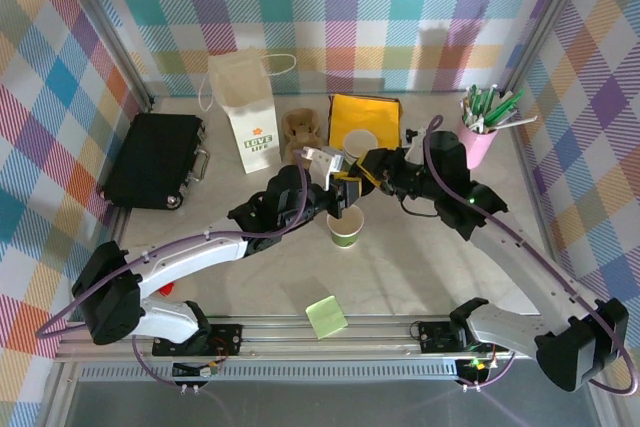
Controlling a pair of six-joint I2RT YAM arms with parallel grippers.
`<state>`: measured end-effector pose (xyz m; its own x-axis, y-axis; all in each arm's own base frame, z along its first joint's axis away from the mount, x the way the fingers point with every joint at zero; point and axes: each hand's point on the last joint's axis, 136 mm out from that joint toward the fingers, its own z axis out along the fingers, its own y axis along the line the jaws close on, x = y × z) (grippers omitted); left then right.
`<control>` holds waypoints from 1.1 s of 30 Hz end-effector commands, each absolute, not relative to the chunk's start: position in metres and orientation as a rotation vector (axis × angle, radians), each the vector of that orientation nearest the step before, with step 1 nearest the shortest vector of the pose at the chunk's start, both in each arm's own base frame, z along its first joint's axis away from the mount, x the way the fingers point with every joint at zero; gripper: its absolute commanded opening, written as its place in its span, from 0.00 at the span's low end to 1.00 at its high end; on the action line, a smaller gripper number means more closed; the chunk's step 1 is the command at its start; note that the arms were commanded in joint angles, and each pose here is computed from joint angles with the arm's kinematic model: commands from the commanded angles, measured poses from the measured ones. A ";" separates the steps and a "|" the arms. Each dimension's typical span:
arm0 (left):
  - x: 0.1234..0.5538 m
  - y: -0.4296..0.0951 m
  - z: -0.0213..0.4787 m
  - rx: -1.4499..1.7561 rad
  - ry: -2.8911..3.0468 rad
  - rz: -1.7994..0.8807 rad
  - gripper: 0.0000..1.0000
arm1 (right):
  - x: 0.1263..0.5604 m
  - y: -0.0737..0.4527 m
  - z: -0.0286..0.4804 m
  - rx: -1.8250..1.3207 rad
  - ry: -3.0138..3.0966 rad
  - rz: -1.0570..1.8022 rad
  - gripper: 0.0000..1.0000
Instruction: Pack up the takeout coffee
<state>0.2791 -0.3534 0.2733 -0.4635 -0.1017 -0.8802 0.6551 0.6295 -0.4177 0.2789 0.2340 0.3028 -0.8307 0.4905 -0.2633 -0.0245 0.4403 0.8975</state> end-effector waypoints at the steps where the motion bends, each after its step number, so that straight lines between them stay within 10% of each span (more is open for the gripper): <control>1: 0.277 -0.340 0.297 0.350 1.828 -1.066 0.17 | 0.272 0.217 0.330 0.187 2.131 1.192 0.38; 21: 0.266 -0.273 0.312 -0.151 2.149 -1.386 0.08 | 0.222 0.242 0.329 -1.129 1.493 0.385 0.42; 33: 0.259 -0.269 0.304 -0.357 2.166 -1.520 0.11 | 0.217 0.288 0.314 -1.278 1.146 0.098 0.44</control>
<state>0.2647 -0.2700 0.2987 -0.8486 -0.4432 -0.2890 0.0904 0.4166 -0.9046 0.2074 0.2828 0.2838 0.3779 -0.5354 -0.7553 -0.7381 0.3183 -0.5949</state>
